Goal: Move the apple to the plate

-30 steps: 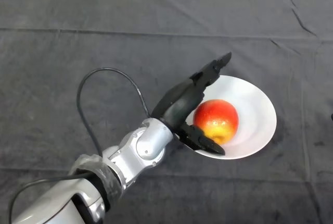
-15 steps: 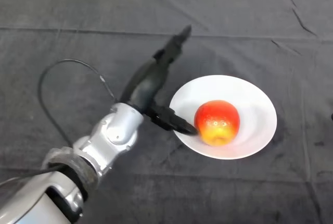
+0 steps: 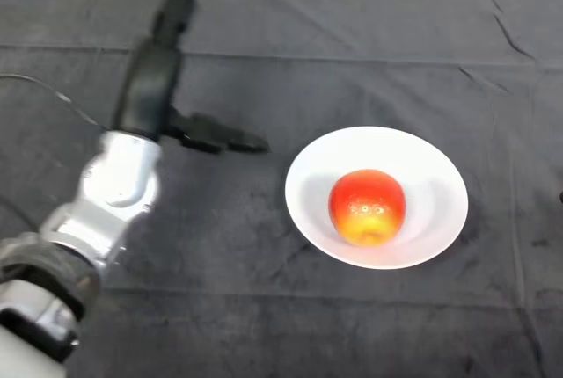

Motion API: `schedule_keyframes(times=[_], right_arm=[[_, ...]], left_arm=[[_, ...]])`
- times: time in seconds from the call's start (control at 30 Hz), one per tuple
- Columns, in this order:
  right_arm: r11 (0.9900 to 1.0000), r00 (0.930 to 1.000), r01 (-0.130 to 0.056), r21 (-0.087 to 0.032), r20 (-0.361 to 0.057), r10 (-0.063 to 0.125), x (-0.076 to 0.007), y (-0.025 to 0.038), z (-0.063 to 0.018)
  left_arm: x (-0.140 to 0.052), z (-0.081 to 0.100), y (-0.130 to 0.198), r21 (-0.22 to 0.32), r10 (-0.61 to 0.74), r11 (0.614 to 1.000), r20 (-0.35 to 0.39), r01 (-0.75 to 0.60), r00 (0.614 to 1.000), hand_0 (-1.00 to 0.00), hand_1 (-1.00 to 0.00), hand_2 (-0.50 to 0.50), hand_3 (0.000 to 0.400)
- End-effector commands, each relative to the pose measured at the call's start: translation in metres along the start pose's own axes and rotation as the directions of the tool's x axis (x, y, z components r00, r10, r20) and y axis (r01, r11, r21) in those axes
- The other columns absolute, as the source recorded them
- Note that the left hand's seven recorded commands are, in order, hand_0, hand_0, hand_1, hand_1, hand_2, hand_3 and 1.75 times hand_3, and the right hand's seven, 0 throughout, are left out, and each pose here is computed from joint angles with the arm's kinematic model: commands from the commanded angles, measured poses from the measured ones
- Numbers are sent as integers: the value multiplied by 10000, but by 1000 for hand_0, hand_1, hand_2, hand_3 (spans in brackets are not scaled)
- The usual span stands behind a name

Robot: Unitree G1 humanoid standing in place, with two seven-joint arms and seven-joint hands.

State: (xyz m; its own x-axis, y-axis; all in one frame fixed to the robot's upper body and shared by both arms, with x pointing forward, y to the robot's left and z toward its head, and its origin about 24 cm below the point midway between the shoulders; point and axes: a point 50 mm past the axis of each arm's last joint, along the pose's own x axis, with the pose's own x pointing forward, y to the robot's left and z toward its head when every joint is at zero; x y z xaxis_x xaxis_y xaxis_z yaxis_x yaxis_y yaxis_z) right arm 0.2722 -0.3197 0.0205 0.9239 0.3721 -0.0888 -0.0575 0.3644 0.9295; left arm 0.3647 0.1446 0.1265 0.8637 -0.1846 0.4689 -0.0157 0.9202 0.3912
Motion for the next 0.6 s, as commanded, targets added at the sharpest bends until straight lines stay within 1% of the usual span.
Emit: schedule_keyframes(times=[0.03,0.27,0.4,0.6], right_arm=[[9999,9997,73,-88,219,-71,-71,-4,67],[9999,9997,80,-98,219,-78,-70,-4,66],[9999,9997,86,-106,220,-83,-70,-5,65],[9999,9997,94,-117,221,-91,-69,-5,64]], left_arm=[[-179,-113,214,123,696,9975,-289,-693,9972,0,0,0,0],[-375,-112,537,42,2317,9728,-179,-2317,9726,0,0,0,0],[-534,-122,717,49,3202,9473,-185,-3202,9472,0,0,0,0],[-670,-136,944,159,4305,9026,-285,-4302,9021,0,0,0,0]])
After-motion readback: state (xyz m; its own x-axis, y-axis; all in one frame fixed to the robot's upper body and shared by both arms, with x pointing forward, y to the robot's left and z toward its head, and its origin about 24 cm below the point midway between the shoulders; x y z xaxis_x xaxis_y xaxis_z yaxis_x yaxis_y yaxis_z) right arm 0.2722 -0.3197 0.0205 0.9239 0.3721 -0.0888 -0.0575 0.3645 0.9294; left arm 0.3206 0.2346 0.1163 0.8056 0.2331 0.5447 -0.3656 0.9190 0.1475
